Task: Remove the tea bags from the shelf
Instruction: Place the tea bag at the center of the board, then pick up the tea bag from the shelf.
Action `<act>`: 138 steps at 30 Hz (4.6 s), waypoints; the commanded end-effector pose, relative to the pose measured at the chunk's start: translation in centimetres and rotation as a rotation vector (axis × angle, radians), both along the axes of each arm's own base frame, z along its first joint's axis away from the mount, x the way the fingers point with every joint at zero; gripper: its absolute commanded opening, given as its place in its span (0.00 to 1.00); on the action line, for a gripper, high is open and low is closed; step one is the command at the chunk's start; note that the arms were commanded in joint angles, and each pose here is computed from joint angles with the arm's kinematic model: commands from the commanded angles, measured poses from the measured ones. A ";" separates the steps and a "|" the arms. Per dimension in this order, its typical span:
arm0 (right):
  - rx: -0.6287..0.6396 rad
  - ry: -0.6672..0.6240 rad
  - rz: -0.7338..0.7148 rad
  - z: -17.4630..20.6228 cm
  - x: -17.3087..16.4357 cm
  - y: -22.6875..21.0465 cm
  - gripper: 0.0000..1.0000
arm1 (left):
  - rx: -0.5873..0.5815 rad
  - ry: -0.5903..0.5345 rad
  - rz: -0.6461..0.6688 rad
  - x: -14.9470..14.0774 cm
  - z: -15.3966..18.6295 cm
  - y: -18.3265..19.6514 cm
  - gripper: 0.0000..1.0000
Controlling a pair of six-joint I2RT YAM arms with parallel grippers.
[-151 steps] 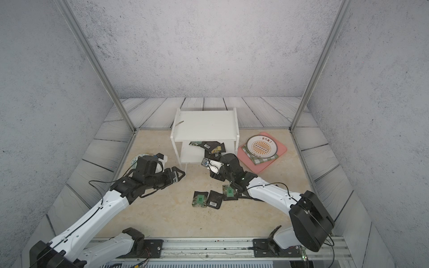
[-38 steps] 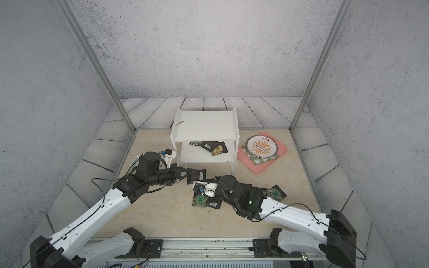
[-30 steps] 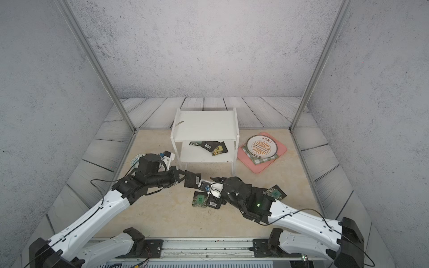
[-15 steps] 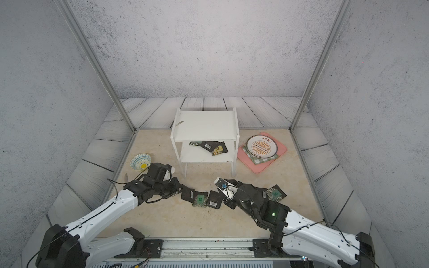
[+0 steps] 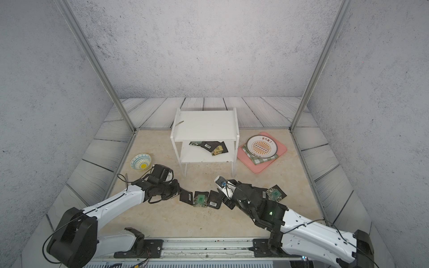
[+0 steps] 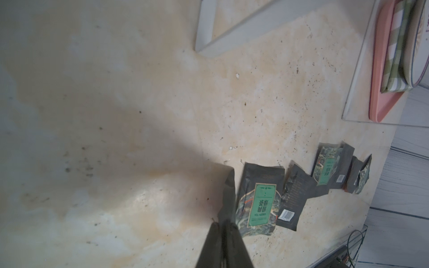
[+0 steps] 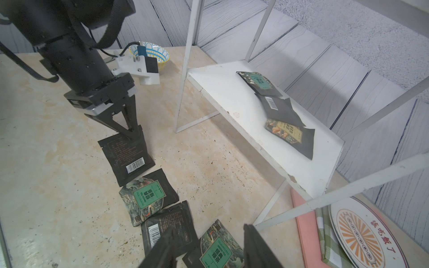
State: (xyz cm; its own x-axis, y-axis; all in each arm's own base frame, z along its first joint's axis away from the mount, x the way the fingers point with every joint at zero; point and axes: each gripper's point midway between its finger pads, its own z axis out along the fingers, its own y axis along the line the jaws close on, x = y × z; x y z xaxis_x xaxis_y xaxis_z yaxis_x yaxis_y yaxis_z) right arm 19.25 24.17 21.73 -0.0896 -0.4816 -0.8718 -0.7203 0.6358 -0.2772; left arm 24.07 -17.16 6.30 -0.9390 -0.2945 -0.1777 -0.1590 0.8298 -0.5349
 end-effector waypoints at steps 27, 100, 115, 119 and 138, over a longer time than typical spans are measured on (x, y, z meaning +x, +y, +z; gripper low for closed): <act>0.165 0.165 -0.201 2.6 1.7 -2.3 0.68 | -0.004 -0.193 -0.062 0.0 8.1 0.9 0.60; 0.484 1.348 -0.337 -8.2 24.6 -3.6 0.80 | -0.097 -0.381 -0.374 -1.1 14.8 -8.1 0.78; 0.535 1.273 -0.443 -7.1 24.3 -7.8 0.58 | -0.101 -0.376 -0.363 -1.1 14.4 -8.0 0.77; 0.550 1.261 -0.439 -6.4 24.2 -8.1 0.48 | -0.102 -0.382 -0.358 -1.2 14.5 -7.9 0.77; 0.584 1.224 -0.365 -3.2 22.3 -7.8 0.19 | -0.116 -0.382 -0.350 -1.0 14.5 -8.1 0.77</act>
State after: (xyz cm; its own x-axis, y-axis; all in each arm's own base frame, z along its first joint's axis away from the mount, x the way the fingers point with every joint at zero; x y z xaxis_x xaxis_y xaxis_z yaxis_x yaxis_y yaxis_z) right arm 42.83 16.83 17.42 -0.9705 0.1358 -0.1993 -0.0722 0.6251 0.7772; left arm 23.07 -25.08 20.61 -0.8674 -0.0060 -0.4976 0.3309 0.7399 -0.5857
